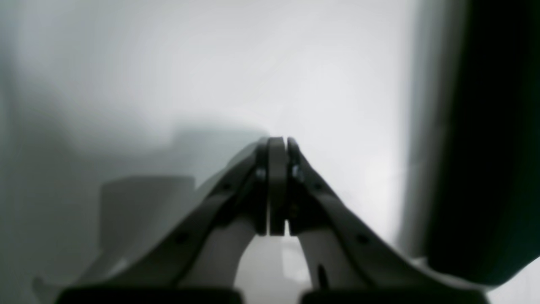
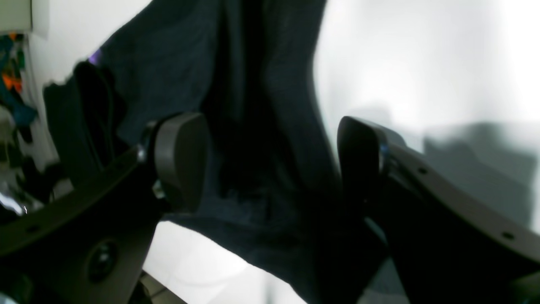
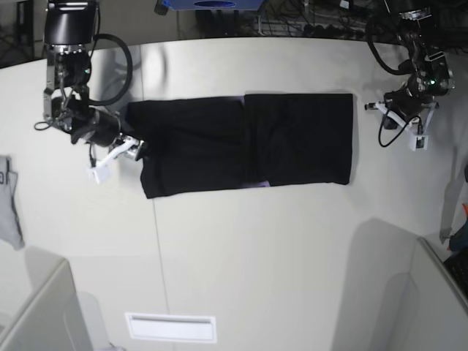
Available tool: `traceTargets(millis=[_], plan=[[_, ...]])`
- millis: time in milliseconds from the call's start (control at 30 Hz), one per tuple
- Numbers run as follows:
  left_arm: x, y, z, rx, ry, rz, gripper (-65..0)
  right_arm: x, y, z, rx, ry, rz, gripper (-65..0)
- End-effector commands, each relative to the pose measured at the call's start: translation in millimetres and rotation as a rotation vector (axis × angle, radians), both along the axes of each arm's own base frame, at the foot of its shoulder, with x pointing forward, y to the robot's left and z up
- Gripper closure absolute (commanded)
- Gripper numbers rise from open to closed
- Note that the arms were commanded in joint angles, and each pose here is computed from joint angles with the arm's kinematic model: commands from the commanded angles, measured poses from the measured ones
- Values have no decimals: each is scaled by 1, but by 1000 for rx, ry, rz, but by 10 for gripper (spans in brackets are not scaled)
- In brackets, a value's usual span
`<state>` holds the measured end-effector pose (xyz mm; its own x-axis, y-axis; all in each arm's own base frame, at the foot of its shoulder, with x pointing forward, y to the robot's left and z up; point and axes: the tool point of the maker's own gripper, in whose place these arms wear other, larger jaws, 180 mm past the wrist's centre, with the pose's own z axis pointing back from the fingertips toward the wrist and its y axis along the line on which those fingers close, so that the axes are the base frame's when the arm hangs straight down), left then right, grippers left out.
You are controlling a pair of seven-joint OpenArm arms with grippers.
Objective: Fold the T-shirt properly
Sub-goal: 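Grasp both ends of the folded shirt and push them together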
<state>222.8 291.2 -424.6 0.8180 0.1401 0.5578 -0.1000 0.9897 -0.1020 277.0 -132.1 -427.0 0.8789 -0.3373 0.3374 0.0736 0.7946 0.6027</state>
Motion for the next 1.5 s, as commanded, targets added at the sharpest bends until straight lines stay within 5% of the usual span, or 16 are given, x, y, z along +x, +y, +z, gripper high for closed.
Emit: traceTargets(millis=[0,300,500,833,1167,1467], plan=[[3,-2,2,20,0,-26,0,-4,7,0,-8,14,40,-443],[16,-66,-15,-31,17,-141,0,-2,24,-1,-6,-13,71,-425],[25,-105,-19,-54,20,-252,0,15,23,10,-13,-54,76,0],[47,-168,-22,-137,7,-357,0,37,22,58,-54,-128,89,0],[57,-190,-18,-154,0,-352,0,24,105,112,45,-257,255,0],[51,-194,-20,-153,8,-364,0,23,144,133,149,-279,279,0]])
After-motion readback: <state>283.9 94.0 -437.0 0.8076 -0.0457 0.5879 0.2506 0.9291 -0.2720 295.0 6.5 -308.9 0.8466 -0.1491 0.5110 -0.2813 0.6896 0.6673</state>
